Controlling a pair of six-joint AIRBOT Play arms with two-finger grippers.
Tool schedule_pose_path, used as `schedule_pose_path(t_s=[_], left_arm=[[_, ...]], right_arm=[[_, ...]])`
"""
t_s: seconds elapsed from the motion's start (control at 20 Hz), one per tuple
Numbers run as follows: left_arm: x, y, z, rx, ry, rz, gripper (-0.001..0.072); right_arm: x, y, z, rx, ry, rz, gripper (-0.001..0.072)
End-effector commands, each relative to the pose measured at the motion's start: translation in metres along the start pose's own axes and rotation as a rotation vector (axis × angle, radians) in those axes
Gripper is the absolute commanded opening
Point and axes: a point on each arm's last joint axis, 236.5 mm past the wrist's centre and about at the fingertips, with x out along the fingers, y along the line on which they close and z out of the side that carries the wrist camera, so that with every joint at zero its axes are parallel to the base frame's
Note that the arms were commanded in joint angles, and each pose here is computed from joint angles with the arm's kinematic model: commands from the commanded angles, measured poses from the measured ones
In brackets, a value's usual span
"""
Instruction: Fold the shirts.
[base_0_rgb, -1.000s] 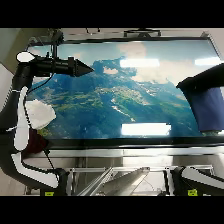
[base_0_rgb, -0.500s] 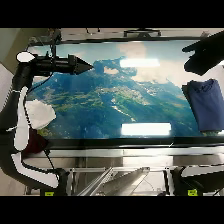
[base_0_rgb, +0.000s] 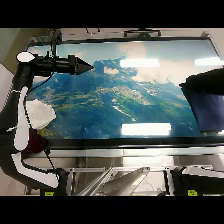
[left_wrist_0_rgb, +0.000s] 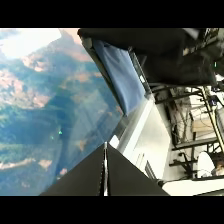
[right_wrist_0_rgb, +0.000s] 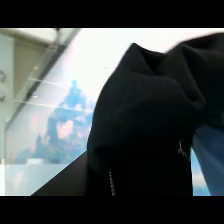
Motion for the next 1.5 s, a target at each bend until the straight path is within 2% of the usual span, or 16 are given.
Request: schedule_pose_path(t_s=[0.0, 0.35, 0.7, 0.75, 0.85, 0.9, 1.0, 1.1, 1.2, 1.25, 1.4, 1.45], left_arm=[[0.000, -0.001, -0.003, 0.000, 0.013, -0.006, 0.0007], [0.000, -0.001, -0.004, -0.008, 0.015, -0.007, 0.0007], [0.000, -0.006, -0.013, -0.033, 0.054, -0.025, 0.0007], [0.000, -0.006, -0.013, -0.033, 0.055, -0.025, 0.0007], [0.000, -0.007, -0.015, -0.033, 0.062, -0.029, 0.0007], [-0.001, -0.007, -0.016, -0.033, 0.068, -0.032, 0.0007], [-0.001, -0.009, -0.018, -0.040, 0.075, -0.035, 0.0007], [-0.012, -0.008, -0.014, -0.035, 0.059, -0.027, 0.0006], [-0.032, -0.015, -0.002, 0.008, 0.034, -0.014, 0.0005], [-0.045, -0.022, 0.004, 0.041, 0.026, -0.008, 0.0005], [-0.075, -0.044, 0.017, 0.079, 0.000, 0.018, 0.0005], [-0.081, -0.050, 0.019, 0.083, -0.010, 0.024, 0.0005]], right_arm=[[-0.033, -0.065, -0.044, 0.159, -0.109, -0.174, 0.0031], [-0.026, -0.143, -0.125, 0.401, -0.194, -0.308, 0.0031], [-0.052, -0.157, -0.126, 0.441, -0.350, -0.438, 0.0040], [-0.052, -0.159, -0.128, 0.444, -0.343, -0.449, 0.0164], [-0.051, -0.160, -0.134, 0.433, -0.316, -0.459, 0.0676], [-0.050, -0.158, -0.140, 0.417, -0.277, -0.462, 0.0701], [-0.053, -0.158, -0.163, 0.336, -0.145, -0.519, 0.0700], [-0.074, -0.165, -0.187, 0.294, -0.010, -0.646, 0.0695], [-0.111, -0.166, -0.189, 0.304, 0.038, -0.798, 0.0691], [-0.120, -0.155, -0.179, 0.284, 0.028, -0.811, 0.0691], [-0.114, -0.082, -0.149, 0.183, -0.036, -0.671, 0.0686], [-0.102, -0.053, -0.147, 0.139, -0.043, -0.594, 0.0618]])
